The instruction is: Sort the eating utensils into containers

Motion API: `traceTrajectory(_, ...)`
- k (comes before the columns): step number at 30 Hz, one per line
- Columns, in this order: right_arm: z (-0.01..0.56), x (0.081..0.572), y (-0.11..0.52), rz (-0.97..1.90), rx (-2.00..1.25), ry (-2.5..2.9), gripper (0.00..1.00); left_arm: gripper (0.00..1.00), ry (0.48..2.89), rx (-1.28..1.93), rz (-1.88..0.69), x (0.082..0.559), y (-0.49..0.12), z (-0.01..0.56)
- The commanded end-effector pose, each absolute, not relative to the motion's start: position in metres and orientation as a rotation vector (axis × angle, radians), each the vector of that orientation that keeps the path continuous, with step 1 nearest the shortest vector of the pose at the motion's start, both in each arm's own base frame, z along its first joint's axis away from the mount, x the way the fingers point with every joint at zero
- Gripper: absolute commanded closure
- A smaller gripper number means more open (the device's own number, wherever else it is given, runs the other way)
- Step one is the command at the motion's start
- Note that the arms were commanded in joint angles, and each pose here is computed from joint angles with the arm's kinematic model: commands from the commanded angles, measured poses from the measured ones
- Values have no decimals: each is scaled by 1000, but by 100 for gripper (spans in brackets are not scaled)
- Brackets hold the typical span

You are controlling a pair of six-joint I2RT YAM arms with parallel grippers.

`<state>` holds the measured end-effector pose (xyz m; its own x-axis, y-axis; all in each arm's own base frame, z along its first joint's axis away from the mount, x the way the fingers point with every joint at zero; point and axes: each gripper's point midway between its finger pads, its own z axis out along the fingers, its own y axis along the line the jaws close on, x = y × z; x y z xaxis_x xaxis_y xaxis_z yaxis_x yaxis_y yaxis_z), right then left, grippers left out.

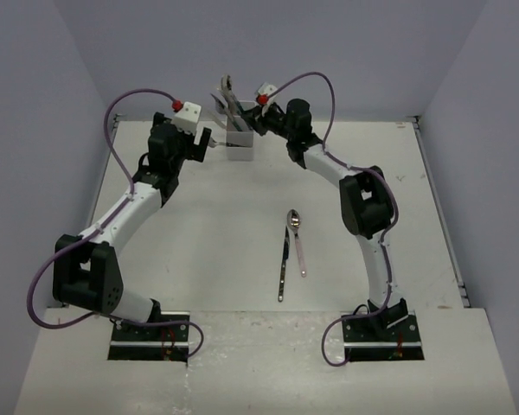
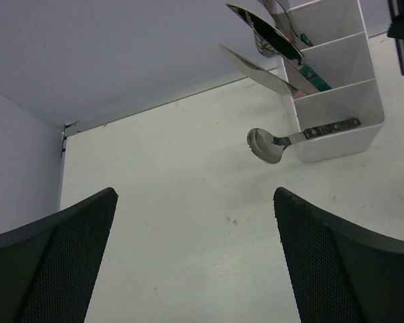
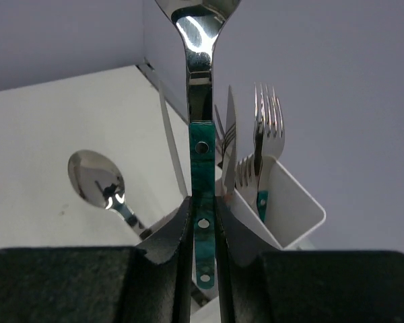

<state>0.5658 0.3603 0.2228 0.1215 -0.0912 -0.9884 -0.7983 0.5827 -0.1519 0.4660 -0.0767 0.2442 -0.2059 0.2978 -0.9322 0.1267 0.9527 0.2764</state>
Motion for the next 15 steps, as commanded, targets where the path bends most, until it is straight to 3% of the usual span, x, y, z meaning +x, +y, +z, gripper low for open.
traceTrajectory(1,272,578,376,665,-890,1094,100,0,1733,281,168,463,-72,267)
traceTrajectory(8,282,602,387,879,-595,1131,99,0,1728,271,206,469,-64,271)
traceTrajectory(15,239,592,398,854,-644,1280,97,0,1765,270,237,481,-60,258)
